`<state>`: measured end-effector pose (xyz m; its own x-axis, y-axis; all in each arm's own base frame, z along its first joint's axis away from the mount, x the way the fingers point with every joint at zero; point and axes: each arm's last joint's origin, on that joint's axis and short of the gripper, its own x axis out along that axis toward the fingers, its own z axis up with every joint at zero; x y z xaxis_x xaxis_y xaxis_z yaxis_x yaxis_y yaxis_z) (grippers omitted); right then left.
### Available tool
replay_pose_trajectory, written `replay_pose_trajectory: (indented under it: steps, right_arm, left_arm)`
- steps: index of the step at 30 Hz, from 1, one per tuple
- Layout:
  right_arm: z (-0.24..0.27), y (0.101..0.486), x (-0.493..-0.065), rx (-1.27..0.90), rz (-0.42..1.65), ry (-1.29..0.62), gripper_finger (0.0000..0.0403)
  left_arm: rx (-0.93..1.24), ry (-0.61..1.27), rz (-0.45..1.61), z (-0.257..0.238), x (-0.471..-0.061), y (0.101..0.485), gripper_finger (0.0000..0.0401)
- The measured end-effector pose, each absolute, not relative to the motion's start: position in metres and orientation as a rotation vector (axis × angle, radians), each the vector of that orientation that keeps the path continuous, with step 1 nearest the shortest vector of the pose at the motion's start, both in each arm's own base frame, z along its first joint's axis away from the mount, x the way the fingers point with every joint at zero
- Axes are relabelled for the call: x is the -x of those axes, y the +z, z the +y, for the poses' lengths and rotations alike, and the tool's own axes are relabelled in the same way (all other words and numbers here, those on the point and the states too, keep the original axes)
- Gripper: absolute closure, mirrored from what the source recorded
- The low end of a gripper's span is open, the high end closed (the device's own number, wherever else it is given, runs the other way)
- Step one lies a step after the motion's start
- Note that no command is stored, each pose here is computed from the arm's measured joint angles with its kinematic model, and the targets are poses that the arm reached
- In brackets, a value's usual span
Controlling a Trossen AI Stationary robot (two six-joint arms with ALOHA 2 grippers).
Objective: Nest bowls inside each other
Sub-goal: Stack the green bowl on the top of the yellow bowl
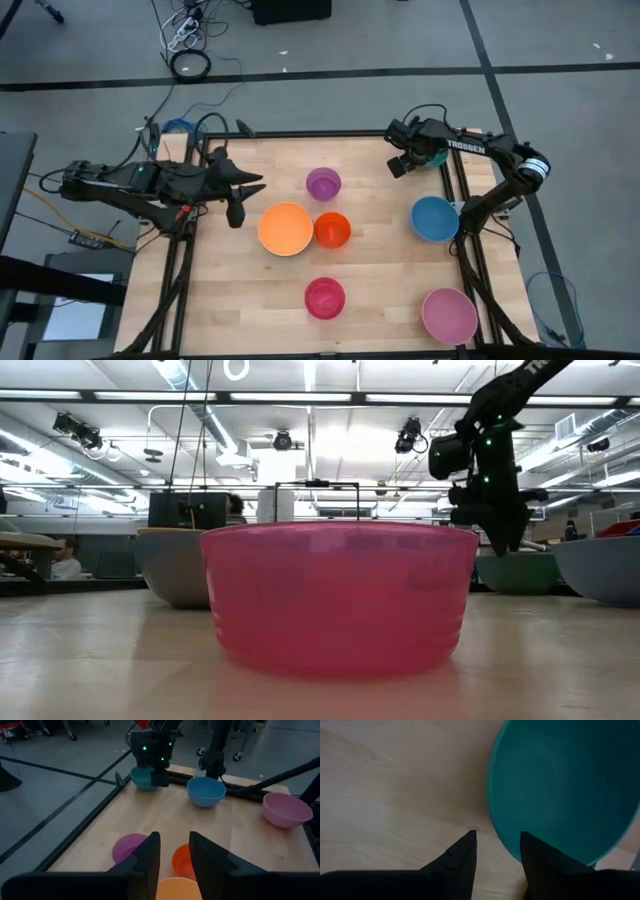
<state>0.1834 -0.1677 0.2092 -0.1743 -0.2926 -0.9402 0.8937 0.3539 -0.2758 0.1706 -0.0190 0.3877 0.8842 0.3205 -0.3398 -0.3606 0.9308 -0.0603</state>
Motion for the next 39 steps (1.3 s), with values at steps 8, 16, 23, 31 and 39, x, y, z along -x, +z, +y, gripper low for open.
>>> replay_pose_trajectory:
  steps: [8,16,23,31,39]
  right_arm:
    - [-0.178,0.209,-0.177,-0.659,1.314,-1.165,0.0273]
    - [-0.177,0.199,-0.175,-0.724,1.306,-1.099,0.0302]
    - [-0.173,0.193,-0.175,-0.739,1.318,-1.064,0.0354]
    - [-0.172,0.193,-0.176,-0.708,1.335,-1.027,0.0400]
    - [-0.149,0.196,-0.200,-0.627,1.329,-0.930,0.0402]
  left_arm:
    - [0.117,0.356,0.342,-0.019,-0.169,0.387,0.0288]
    - [0.115,0.356,0.347,-0.018,-0.166,0.387,0.0288]
    - [0.118,0.355,0.339,-0.018,-0.163,0.389,0.0288]
    - [0.119,0.355,0.335,-0.017,-0.162,0.389,0.0288]
    - [0.120,0.354,0.333,-0.017,-0.161,0.390,0.0288]
